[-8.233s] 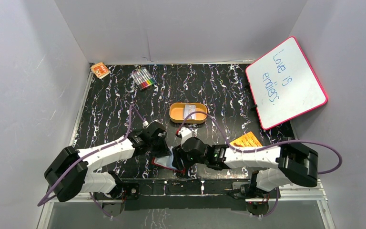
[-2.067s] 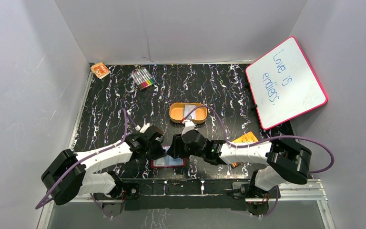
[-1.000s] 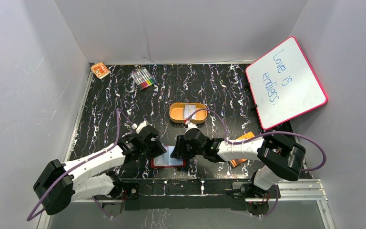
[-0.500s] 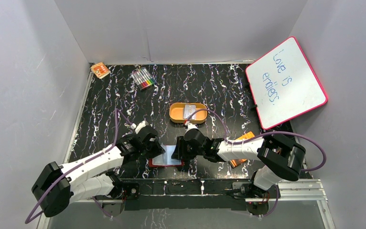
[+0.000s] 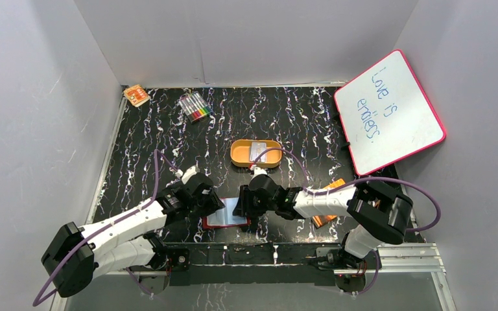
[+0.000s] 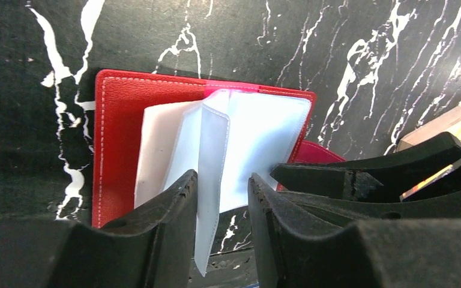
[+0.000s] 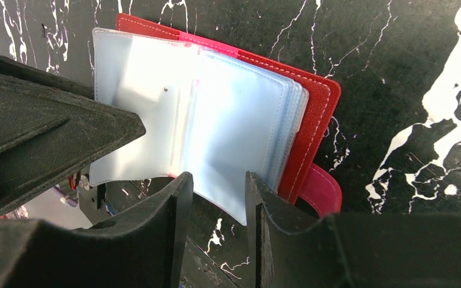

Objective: Put the credit cards into the card holder
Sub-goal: Open the card holder at the center of the board.

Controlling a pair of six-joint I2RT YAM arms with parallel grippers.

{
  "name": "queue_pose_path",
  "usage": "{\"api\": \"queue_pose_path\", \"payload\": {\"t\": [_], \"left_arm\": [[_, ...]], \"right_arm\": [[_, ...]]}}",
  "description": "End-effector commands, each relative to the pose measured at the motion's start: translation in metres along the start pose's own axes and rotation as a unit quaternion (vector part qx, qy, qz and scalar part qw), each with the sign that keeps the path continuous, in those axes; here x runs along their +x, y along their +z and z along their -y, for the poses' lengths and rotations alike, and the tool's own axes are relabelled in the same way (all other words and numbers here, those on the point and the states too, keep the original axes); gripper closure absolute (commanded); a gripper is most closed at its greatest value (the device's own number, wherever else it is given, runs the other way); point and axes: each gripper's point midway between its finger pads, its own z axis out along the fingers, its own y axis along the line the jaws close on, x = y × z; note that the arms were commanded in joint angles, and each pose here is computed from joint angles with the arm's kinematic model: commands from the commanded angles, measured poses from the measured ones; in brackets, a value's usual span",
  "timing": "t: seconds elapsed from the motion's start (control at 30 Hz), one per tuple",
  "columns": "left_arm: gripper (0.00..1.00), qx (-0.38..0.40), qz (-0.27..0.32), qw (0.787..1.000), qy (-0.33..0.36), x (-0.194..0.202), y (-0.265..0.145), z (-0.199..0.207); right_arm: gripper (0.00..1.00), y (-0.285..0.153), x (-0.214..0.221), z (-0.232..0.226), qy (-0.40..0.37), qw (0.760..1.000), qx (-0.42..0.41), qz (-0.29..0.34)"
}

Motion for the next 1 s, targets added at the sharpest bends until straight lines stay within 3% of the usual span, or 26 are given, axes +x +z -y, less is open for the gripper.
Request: {"api": "queue_pose_path", "payload": {"t": [0.0,0.33,0.6,0.97], "left_arm": [[0.66,-0.033,0.021,0.999,0.013,-0.007,-0.003,-0.013],[0.78,-0.073,0.041,0.996,0.024,-0.013,-0.006,-0.035],[1.00,-0.069,0.047,0.996,0.029,-0.014,-0.005,-0.037],[1.00,-0.087,0.039,0.992,0.078,-0.017,0.015,-0.028]], "right_arm": [[0.54,0.001,-0.008,-0.006,-0.007,1.000,0.001,0.004],[0.58,0.000,-0.007,-0.003,-0.007,1.000,0.009,0.002],[0.63,-0.004,-0.007,-0.001,-0.007,1.000,0.014,0.007],[0.66,-0.020,-0.002,0.015,0.008,0.999,0.037,0.020]]}}
